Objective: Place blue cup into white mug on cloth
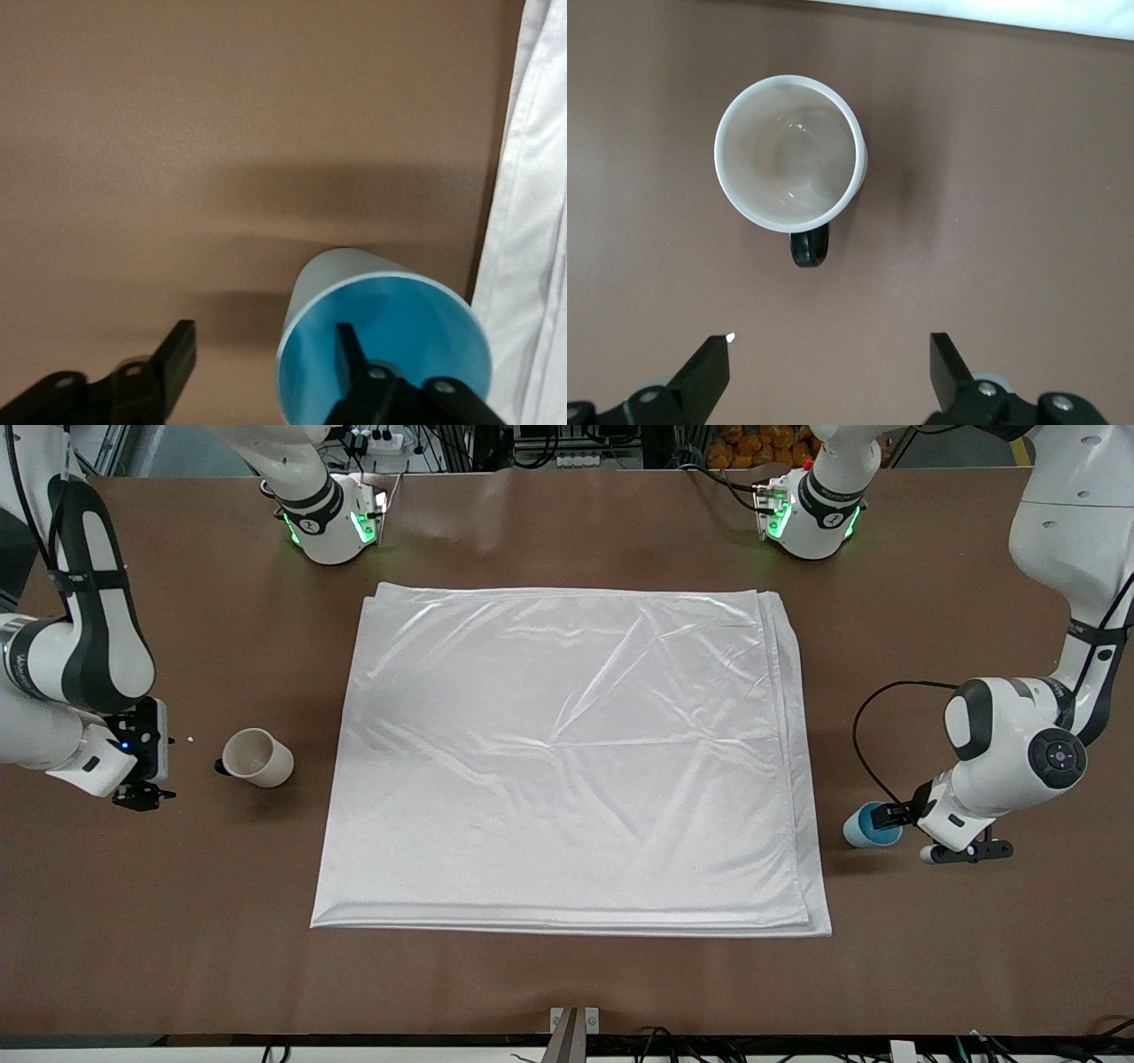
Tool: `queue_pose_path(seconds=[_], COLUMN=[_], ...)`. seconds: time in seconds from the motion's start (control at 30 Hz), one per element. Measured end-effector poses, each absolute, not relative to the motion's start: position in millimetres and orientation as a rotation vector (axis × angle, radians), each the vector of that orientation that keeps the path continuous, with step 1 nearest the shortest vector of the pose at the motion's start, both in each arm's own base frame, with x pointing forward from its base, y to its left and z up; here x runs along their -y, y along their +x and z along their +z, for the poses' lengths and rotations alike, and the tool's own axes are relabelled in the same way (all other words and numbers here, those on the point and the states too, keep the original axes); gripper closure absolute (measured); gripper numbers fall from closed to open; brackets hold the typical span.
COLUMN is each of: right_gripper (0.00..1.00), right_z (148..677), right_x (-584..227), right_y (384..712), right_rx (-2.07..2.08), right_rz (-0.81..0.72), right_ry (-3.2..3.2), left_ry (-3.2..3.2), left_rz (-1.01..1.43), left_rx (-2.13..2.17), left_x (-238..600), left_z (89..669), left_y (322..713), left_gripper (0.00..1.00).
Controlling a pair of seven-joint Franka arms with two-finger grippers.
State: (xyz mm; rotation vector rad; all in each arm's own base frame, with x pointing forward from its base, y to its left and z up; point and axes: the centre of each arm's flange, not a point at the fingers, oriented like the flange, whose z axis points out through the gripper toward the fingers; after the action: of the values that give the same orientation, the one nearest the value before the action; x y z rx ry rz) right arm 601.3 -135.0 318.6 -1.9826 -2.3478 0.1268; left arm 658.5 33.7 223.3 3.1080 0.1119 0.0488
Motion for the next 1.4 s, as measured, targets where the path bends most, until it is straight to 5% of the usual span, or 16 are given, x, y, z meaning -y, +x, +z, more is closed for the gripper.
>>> queue_pose_path(seconds=[0.47, 1.4], right_gripper=[0.00, 0.00], right_z=[269.8, 210.7], right_x=[133.8, 128.5], right_y=[578.5, 561.9], right_rx=[2.408, 2.442], right_rz=[0.090, 0.032], right_ry=[-1.972, -1.992], left_ry=[3.104, 3.096], left_rz=[0.063, 0.195], left_rx=[-0.100, -0.018], left_x=[-28.0, 3.5], left_z=[225.4, 281.9], left_y=[660.2, 670.6], left_gripper=[0.95, 0.96])
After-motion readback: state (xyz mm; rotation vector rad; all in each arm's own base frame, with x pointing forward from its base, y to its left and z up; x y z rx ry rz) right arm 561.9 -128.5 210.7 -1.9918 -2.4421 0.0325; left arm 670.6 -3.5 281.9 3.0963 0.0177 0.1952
